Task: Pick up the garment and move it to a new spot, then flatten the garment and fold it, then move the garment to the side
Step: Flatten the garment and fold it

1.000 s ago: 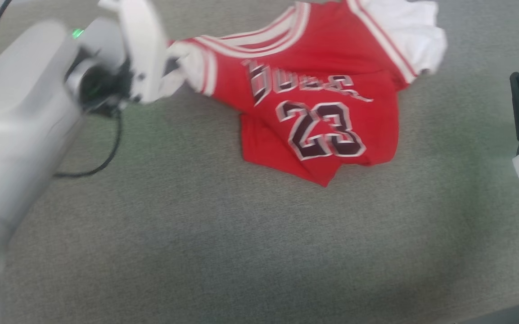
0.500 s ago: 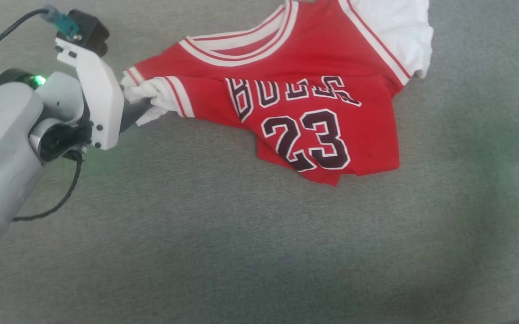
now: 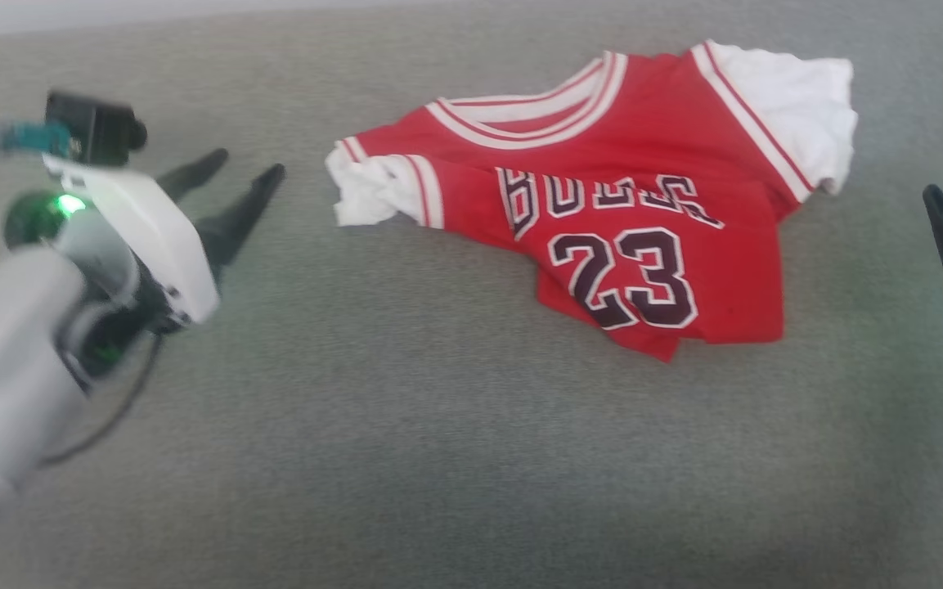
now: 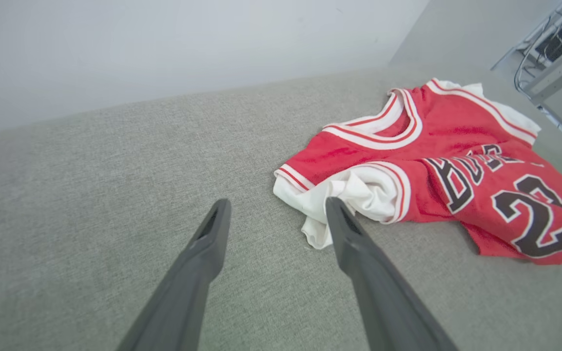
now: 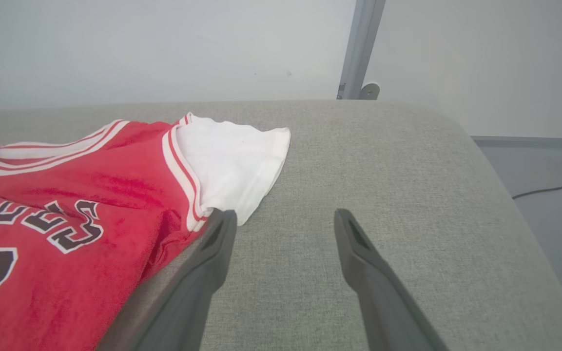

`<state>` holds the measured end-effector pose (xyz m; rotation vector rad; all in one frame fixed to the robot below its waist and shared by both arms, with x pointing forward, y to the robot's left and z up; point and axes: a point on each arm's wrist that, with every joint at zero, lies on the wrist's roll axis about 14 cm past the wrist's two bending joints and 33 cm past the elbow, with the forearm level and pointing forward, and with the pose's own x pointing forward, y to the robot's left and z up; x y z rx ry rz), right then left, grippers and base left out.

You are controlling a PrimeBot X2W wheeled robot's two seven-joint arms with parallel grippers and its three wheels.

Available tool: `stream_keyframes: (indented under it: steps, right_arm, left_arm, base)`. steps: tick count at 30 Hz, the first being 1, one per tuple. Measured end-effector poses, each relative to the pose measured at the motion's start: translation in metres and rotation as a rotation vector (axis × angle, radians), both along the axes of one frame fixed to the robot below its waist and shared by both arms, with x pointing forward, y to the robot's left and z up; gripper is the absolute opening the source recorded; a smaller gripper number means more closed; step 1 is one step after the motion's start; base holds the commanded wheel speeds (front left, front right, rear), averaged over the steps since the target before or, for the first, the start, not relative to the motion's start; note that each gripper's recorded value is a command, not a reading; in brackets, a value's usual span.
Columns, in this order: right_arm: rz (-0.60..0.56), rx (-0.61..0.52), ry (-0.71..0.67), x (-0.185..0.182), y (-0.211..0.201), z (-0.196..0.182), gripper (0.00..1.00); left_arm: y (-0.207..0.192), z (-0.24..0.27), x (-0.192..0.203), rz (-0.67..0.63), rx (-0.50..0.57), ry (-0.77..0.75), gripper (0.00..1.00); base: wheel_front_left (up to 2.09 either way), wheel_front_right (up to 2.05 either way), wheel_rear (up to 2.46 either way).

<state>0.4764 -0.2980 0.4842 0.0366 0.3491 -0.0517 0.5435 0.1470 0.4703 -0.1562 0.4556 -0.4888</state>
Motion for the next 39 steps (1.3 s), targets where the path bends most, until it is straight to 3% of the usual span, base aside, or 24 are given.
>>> stream_keyframes:
  steps: [4, 16, 21, 30, 31, 32, 33, 34, 39]
  right_arm:
    - [0.065, -0.008, 0.113, 0.011, 0.013, -0.009, 1.0]
    - [0.124, 0.034, 0.446, 0.061, 0.022, -0.035, 1.0]
    - [0.116, 0.034, 0.642, 0.081, 0.028, -0.069, 1.0]
    - [0.028, 0.085, 0.75, 0.104, 0.019, -0.1, 1.0]
    - [0.023, 0.092, 0.759, 0.104, 0.02, -0.103, 0.65]
    - [0.024, 0.096, 0.767, 0.104, 0.021, -0.106, 0.65]
    - [0.024, 0.103, 0.767, 0.104, 0.023, -0.107, 0.37]
    - [0.017, 0.116, 0.755, 0.104, 0.022, -0.107, 0.02]
    - [-0.035, 0.119, 0.694, 0.103, 0.003, -0.101, 0.0]
  left_arm:
    - [0.004, 0.003, -0.017, 0.086, -0.077, -0.122, 1.0]
    - [0.019, 0.008, -0.052, 0.285, -0.112, -0.3, 1.0]
    - [0.043, 0.004, -0.07, 0.381, -0.035, -0.385, 1.0]
    - [0.063, -0.003, -0.085, 0.46, 0.008, -0.422, 1.0]
    - [0.064, -0.004, -0.085, 0.464, 0.011, -0.422, 1.0]
    - [0.066, -0.005, -0.085, 0.469, 0.013, -0.422, 1.0]
    - [0.067, -0.006, -0.085, 0.473, 0.012, -0.422, 1.0]
    - [0.067, -0.007, -0.085, 0.473, 0.016, -0.422, 1.0]
    - [0.063, -0.005, -0.078, 0.468, 0.001, -0.442, 1.0]
  base:
    - [0.0, 0.0, 0.0]
    - [0.0, 0.0, 0.0]
    - [0.0, 0.0, 0.0]
    - [0.0, 0.0, 0.0]
    - [0.0, 0.0, 0.0]
    - [0.0, 0.0, 0.0]
    - [0.0, 0.0, 0.0]
    - [0.0, 0.0, 0.0]
    - [0.0, 0.0, 0.0]
